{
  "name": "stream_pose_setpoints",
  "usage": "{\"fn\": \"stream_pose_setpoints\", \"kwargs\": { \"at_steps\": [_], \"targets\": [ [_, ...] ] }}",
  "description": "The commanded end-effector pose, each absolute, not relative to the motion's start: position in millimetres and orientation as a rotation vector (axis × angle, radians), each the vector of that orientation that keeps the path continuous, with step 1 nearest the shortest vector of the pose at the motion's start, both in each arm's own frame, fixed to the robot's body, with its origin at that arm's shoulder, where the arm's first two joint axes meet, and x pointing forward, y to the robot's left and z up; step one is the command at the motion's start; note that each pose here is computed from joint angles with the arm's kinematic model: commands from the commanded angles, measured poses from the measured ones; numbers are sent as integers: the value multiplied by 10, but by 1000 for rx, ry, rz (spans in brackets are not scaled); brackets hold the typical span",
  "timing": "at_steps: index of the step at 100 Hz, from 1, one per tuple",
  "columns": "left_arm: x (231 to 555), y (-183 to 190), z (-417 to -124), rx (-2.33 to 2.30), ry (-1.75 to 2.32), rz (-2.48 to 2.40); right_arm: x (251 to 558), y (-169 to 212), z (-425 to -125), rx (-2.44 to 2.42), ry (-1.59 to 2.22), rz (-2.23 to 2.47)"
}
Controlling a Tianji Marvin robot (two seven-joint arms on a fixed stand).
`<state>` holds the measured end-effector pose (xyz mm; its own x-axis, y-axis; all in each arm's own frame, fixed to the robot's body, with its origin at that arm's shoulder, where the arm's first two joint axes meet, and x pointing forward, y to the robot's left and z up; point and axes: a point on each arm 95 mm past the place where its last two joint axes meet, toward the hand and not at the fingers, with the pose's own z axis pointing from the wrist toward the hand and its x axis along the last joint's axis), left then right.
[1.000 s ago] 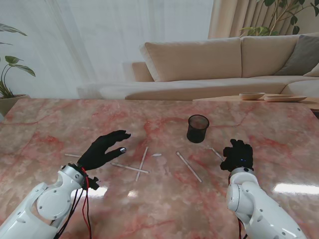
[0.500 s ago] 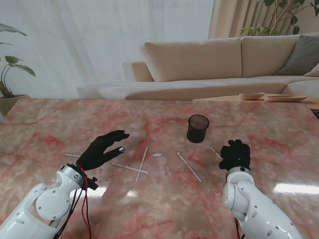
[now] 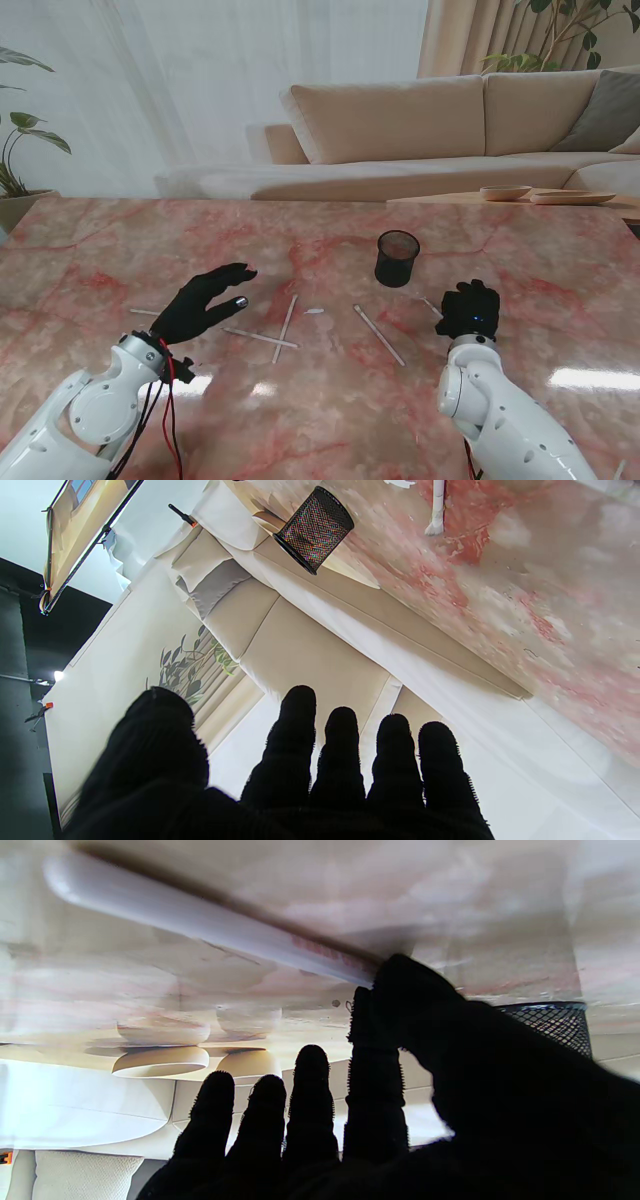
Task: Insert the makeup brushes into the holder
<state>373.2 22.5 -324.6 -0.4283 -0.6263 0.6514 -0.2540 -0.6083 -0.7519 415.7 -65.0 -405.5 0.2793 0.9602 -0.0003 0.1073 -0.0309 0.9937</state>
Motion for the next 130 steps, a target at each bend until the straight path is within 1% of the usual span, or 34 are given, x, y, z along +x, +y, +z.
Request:
{"fn": "stream_pose_setpoints", "kwargs": {
  "at_steps": [1, 39, 87, 111, 130],
  "targets": [
    [3713, 221, -3268, -1519, 1230, -2123, 3980, -660, -4355, 1489, 1118, 882],
    [3709, 232, -3273, -1521, 1229, -2118, 3978, -666, -4444, 1482, 1137, 858],
    [3710, 276, -3265, -1518, 1204, -2121, 3996, -689, -4535, 1422, 1255, 779],
    [3705, 291, -3262, -1519, 1197, -2121, 3990, -689, -4513, 1400, 1258, 772],
    [3707, 302, -3252, -1514, 1190, -2122, 3983, -670, -4425, 1372, 1240, 797]
  ]
}}
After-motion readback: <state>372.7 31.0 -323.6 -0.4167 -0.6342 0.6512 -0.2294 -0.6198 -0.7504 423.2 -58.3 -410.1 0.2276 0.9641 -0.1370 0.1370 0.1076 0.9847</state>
